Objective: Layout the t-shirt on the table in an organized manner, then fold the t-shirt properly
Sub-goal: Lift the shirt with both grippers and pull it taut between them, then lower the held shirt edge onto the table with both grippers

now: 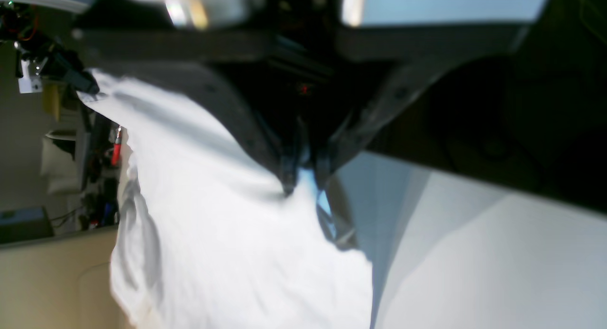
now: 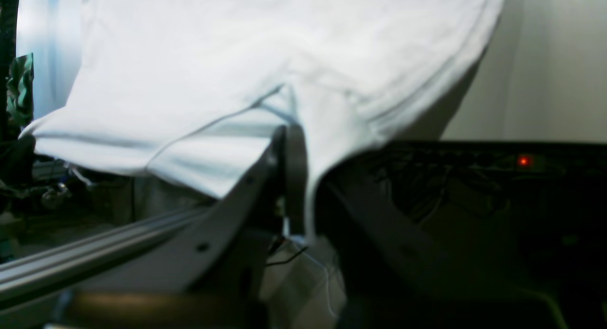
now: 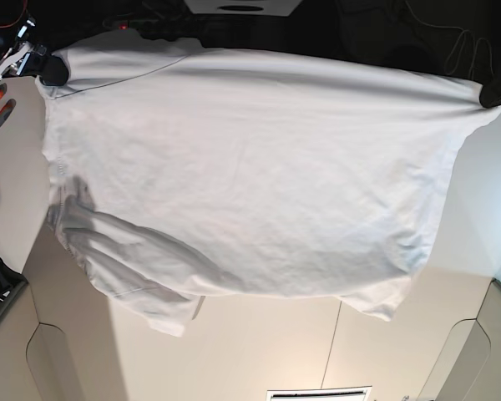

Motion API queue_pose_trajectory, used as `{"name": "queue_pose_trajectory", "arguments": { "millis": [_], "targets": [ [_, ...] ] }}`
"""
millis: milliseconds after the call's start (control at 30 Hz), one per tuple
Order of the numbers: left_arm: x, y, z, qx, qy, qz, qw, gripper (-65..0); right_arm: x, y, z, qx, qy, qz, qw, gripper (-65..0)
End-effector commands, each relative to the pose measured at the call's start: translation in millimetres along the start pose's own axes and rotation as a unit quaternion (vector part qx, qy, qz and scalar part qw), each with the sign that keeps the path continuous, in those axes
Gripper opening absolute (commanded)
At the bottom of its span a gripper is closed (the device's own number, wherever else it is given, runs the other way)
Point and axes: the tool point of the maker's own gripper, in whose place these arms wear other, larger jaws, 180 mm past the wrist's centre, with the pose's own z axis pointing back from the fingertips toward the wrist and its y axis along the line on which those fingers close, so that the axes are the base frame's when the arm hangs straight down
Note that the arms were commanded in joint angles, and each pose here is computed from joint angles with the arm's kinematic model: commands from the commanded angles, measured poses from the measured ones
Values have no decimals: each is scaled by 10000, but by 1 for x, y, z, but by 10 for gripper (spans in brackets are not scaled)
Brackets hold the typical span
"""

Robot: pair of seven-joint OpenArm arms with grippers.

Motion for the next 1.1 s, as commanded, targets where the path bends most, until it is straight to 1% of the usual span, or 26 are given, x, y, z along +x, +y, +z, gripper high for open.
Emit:
{"name": "queue_pose_trajectory", "arguments": {
  "millis": [0, 167, 267, 433, 567, 767, 900, 1067],
  "targets": [
    [20, -3, 9, -17, -286, -187, 9994, -650, 4, -2, 7, -85, -95, 66, 9999, -650],
    [26, 0, 16, 43, -470, -158, 9988, -650, -10, 1, 7, -29, -18, -106, 9999, -650],
    [31, -2, 14, 14, -580, -169, 9982, -650, -7, 4, 5, 41, -95, -118, 9999, -650],
    [43, -9, 7, -115, -761, -215, 9968, -650, 20, 10, -1, 159, -457, 33, 9988, -650],
    [52, -17, -3, -277, -855, -267, 9956, -650, 41, 12, -7, 111, -641, 255, 9976, -650],
    [61, -31, -20, -522, -996, -320, 9931, -650, 66, 12, -10, 11, -913, 432, 9949, -650],
    [58, -34, -38, -470, -860, -460, 9941, -650, 80, 12, -12, -61, -1125, 540, 9922, -650],
    [55, -38, -62, -372, -726, -703, 9942, -650, 93, 21, -26, -68, -1147, 785, 9903, -650]
  ]
}}
